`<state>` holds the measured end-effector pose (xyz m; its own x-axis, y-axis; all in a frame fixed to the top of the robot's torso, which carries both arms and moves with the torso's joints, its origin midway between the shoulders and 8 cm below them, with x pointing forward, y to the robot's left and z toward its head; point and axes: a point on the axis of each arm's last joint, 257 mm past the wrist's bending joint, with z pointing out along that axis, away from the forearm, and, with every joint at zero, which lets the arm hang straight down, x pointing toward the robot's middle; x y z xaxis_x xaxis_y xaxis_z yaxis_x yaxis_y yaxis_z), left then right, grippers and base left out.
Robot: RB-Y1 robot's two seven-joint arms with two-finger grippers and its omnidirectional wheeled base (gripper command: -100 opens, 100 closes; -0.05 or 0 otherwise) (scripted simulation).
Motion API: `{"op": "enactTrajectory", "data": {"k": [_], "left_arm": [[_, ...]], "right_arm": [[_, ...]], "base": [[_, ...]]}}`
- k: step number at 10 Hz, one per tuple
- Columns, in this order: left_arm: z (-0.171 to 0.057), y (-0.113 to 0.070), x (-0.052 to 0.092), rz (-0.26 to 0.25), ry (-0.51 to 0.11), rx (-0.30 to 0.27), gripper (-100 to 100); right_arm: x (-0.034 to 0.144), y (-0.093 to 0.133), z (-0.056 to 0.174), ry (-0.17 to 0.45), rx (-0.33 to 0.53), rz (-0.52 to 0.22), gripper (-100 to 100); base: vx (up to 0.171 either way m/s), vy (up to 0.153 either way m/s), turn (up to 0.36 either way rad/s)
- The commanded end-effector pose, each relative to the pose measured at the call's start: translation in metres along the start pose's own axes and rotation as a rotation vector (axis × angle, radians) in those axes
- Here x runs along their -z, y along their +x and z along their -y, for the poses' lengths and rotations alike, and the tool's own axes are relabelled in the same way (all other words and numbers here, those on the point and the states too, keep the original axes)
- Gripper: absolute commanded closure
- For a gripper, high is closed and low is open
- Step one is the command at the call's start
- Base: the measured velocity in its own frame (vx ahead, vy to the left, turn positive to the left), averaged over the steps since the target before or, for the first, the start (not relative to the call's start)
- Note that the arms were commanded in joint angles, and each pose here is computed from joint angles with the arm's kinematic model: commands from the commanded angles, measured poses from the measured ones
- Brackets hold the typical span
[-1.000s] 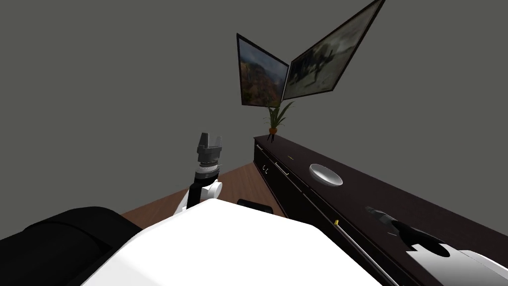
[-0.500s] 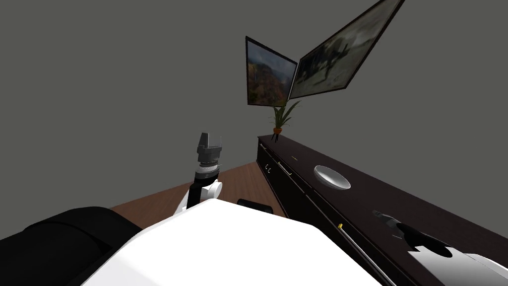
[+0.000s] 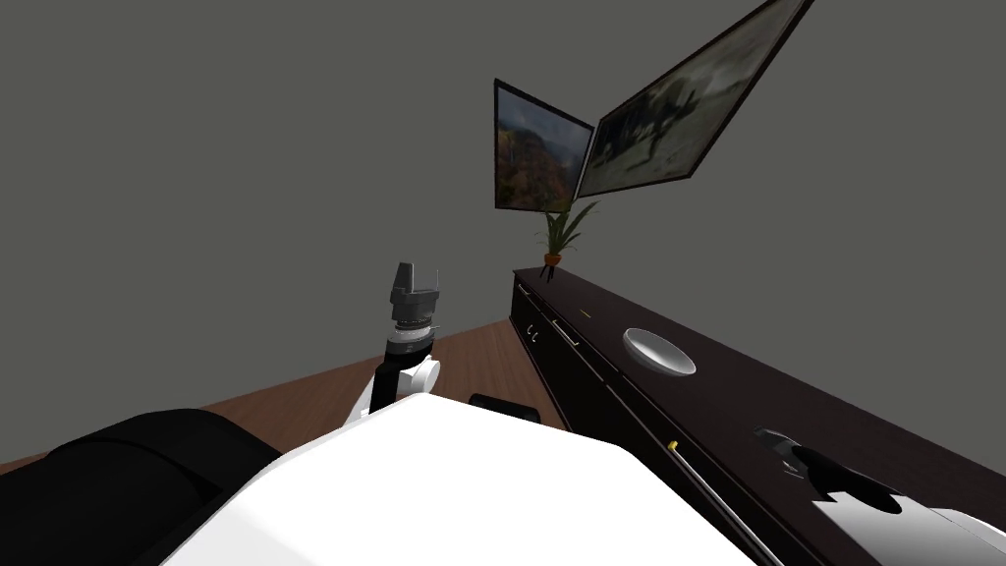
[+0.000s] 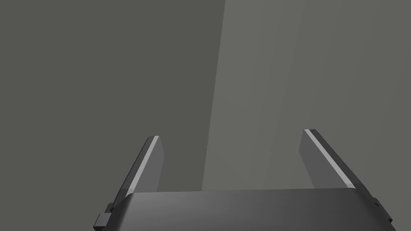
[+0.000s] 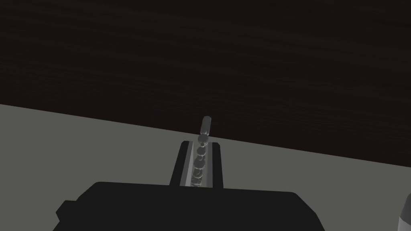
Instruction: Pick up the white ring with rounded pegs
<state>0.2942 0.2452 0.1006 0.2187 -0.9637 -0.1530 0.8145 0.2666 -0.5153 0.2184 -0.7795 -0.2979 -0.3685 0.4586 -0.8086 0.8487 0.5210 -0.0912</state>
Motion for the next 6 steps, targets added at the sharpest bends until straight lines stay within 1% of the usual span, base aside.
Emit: {"op": "enactTrajectory", "data": {"k": [1,2,3,4,6], "left_arm": [[0.000,0.000,0.000,0.000,0.000,0.000,0],[0.000,0.000,0.000,0.000,0.000,0.000,0],[0.000,0.000,0.000,0.000,0.000,0.000,0],[0.000,0.000,0.000,0.000,0.000,0.000,0],[0.000,0.000,0.000,0.000,0.000,0.000,0]], "right_arm": [[0.000,0.000,0.000,0.000,0.000,0.000,100],[0.000,0.000,-0.001,-0.001,-0.001,0.001,100],[0.000,-0.001,-0.001,-0.003,-0.001,0.001,0],[0.005,0.000,-0.013,-0.033,0.013,0.004,100],[0.012,-0.001,-0.025,-0.063,0.036,0.008,100]], "base": [[0.000,0.000,0.000],[0.000,0.000,0.000],[0.000,0.000,0.000],[0.060,0.006,-0.199],[0.103,0.010,-0.247]]}}
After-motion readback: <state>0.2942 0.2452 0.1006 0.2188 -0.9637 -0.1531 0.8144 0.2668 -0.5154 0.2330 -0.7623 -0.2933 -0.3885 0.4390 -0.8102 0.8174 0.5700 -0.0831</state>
